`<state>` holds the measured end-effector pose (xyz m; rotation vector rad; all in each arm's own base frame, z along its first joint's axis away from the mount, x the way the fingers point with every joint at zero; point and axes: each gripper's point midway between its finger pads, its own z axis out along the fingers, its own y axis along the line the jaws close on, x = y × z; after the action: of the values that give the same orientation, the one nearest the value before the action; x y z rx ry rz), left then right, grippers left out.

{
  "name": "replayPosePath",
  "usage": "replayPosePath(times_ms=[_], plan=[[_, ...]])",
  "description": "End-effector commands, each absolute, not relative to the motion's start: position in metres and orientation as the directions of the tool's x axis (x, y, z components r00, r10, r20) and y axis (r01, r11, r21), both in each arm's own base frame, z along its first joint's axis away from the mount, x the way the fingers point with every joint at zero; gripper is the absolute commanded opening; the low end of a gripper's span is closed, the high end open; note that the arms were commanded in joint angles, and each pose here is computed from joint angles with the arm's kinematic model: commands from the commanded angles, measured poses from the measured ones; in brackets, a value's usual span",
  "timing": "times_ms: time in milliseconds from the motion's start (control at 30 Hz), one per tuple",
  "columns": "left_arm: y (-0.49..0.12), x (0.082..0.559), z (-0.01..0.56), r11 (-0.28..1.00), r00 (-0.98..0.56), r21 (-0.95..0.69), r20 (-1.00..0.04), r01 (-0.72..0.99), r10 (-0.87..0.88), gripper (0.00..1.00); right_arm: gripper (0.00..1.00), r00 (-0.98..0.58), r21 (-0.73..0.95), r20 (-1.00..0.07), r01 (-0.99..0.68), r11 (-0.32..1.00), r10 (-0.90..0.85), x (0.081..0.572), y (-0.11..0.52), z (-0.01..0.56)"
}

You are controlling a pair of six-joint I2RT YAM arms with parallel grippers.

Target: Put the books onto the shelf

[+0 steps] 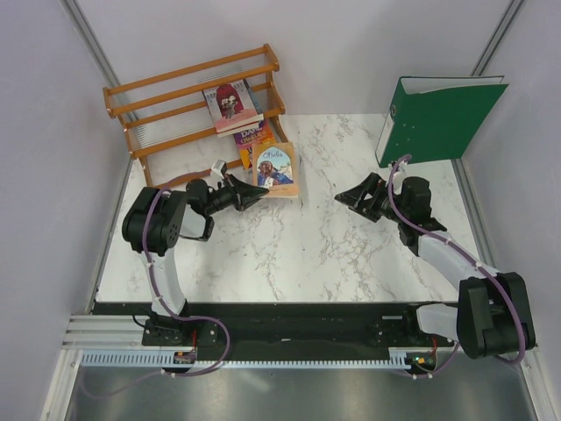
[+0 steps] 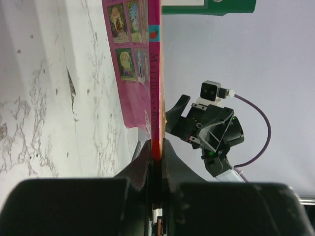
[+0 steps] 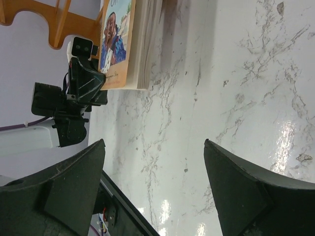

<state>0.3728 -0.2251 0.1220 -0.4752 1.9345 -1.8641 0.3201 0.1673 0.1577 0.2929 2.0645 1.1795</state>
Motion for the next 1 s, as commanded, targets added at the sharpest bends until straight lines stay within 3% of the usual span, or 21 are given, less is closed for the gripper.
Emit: replayPosePath(times_ms=[0, 600, 967], plan=[[-0.219, 0.386, 0.171, -0.010, -0.811, -0.958, -0.238, 0.288, -0.534, 0.02, 0.88, -0.710, 0.827, -0.490, -0.193, 0.529, 0.506, 0.320, 0.173, 0.161], [-0.203, 0.438, 0.180, -0.119, -0.776, -0.970, -0.094, 0.213, -0.623, 0.02, 0.88, -0.724, 0.834, -0.477, -0.193, 0.517, 0.498, 0.319, 0.176, 0.157], [-0.186, 0.470, 0.178, -0.108, -0.733, -0.978, -0.060, 0.180, -0.678, 0.02, 0.89, -0.735, 0.838, -0.463, -0.181, 0.515, 0.496, 0.319, 0.177, 0.150]])
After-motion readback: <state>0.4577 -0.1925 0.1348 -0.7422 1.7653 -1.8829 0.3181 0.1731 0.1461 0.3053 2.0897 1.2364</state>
